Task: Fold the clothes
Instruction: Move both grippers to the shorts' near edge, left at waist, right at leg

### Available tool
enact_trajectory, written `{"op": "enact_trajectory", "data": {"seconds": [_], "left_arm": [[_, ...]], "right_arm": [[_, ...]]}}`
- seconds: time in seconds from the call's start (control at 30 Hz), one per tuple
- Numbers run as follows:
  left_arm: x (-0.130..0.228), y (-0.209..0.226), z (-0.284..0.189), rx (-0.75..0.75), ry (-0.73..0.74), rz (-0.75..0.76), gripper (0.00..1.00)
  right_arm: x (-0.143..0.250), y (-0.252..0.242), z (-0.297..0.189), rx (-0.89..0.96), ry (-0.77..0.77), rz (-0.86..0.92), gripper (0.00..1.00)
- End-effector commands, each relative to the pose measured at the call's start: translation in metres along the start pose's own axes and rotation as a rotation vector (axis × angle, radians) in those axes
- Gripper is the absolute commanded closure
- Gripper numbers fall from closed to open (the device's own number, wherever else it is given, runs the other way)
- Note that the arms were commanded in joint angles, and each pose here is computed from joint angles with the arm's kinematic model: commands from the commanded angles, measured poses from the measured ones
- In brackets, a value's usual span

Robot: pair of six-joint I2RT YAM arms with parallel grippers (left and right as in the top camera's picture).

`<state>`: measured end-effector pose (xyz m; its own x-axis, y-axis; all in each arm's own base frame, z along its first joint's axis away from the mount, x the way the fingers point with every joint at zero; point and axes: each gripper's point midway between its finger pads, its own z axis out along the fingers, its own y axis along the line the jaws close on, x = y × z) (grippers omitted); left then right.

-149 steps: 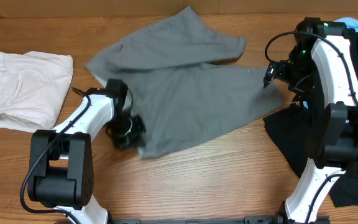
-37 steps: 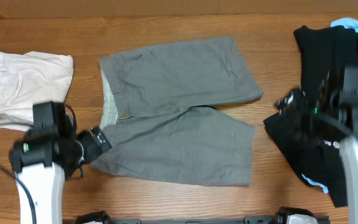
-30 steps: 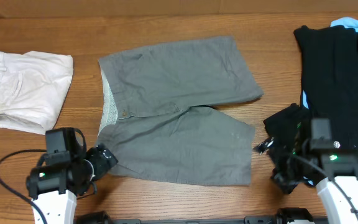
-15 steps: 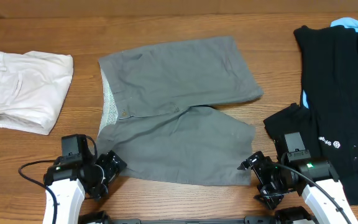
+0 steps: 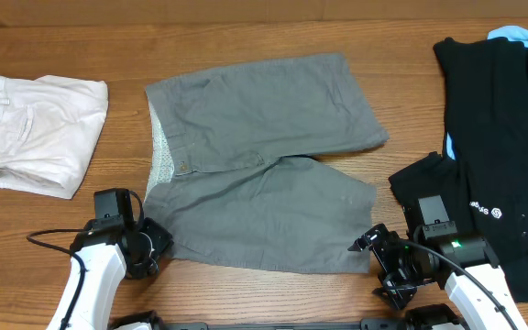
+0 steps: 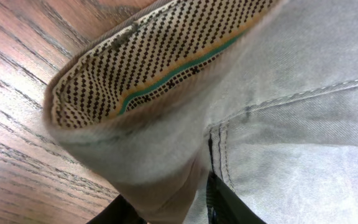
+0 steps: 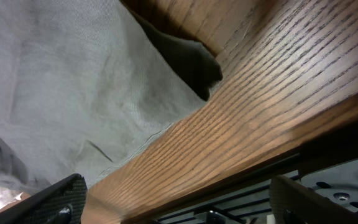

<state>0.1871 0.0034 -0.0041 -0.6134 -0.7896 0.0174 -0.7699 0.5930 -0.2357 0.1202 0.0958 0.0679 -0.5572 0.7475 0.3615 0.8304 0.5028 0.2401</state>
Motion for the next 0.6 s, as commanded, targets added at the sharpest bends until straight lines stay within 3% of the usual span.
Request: {"op": "enact_trajectory", "data": {"seconds": [0.0,0.23,0.4,0.57], "left_arm": [[0.010,0.021,0.012,-0.077,0.037,-0.004,0.64],[0.016,0.028,0.010,-0.109,0.065,0.022,0.42],[-0.008,0.022,0.002,-0.130,-0.033,0.048,0.20],[-0.023,0.031,-0.004,-0.201,-0.099,0.070,0.15]], "right_arm": [[0.002,0.001,0.000,-0.006,0.005,-0.001,0.02],[0.002,-0.001,0.003,0.024,0.017,0.013,0.02],[-0.002,0.001,0.008,0.039,0.023,0.020,0.02],[-0.004,0.003,0.011,0.046,0.027,0.024,0.02]]}}
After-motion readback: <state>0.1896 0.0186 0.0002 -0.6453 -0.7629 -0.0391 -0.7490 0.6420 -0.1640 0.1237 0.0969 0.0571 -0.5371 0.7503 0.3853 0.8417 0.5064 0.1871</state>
